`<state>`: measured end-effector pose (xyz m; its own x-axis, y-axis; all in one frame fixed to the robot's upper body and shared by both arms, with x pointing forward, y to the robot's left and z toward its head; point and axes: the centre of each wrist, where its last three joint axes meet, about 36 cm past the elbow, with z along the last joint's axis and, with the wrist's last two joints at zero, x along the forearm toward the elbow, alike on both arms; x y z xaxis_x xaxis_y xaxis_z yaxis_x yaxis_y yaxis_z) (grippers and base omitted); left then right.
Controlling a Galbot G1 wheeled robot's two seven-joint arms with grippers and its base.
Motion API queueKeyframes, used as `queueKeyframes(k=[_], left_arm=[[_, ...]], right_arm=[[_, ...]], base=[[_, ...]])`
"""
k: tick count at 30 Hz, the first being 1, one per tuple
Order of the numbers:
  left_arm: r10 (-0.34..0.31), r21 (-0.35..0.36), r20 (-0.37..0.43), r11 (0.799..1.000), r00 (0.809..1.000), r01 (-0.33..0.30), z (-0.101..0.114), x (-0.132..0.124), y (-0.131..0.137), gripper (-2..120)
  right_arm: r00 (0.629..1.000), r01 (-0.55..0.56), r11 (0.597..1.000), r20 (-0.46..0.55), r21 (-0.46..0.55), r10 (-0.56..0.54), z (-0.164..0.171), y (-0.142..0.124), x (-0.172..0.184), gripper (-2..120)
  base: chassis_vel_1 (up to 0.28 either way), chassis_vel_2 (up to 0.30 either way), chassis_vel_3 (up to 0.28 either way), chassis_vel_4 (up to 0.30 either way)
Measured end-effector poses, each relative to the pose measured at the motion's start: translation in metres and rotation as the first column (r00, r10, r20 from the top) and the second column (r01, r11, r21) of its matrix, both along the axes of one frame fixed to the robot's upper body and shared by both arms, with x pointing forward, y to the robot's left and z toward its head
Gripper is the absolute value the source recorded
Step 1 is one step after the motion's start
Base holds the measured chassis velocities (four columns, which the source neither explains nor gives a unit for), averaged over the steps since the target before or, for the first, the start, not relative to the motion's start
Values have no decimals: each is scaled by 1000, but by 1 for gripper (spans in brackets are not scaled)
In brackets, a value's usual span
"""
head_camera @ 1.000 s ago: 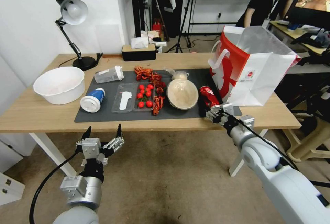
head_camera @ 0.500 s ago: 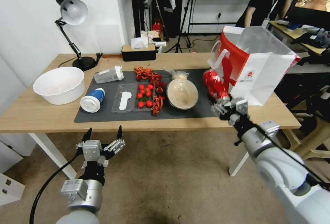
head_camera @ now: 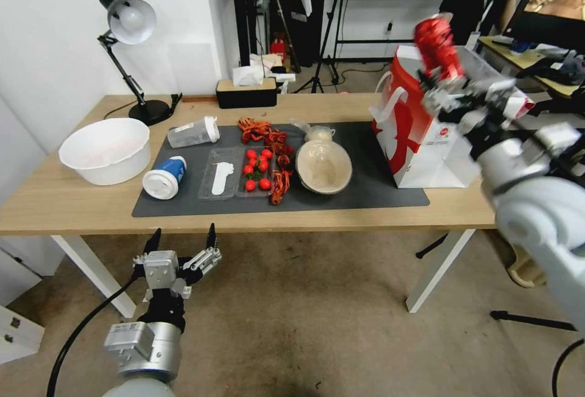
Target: Pick up the trash from the table and place it into the takeout bag.
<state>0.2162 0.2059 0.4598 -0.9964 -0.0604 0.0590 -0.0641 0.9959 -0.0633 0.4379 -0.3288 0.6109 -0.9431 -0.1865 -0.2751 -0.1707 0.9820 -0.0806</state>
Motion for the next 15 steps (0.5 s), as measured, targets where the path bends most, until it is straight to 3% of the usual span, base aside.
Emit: queueKeyframes(k=[7, 13, 15], left_arm=[[6, 7, -3, 1000, 1000, -6, -1, -3, 2, 100], [0, 11, -7, 1000, 1000, 0, 1, -6, 2, 100], [-5, 9, -13, 1000, 1000, 5, 2, -7, 0, 100]], right_arm=[[992, 126, 992, -22, 30, -125, 14, -29, 30, 52], [986, 161, 986, -50, 45, -158, 14, -41, 44, 52], [981, 176, 984, -93, 42, -171, 10, -47, 51, 65]], base=[[0, 0, 0, 0], [0, 0, 0, 0], [0, 0, 0, 0]])
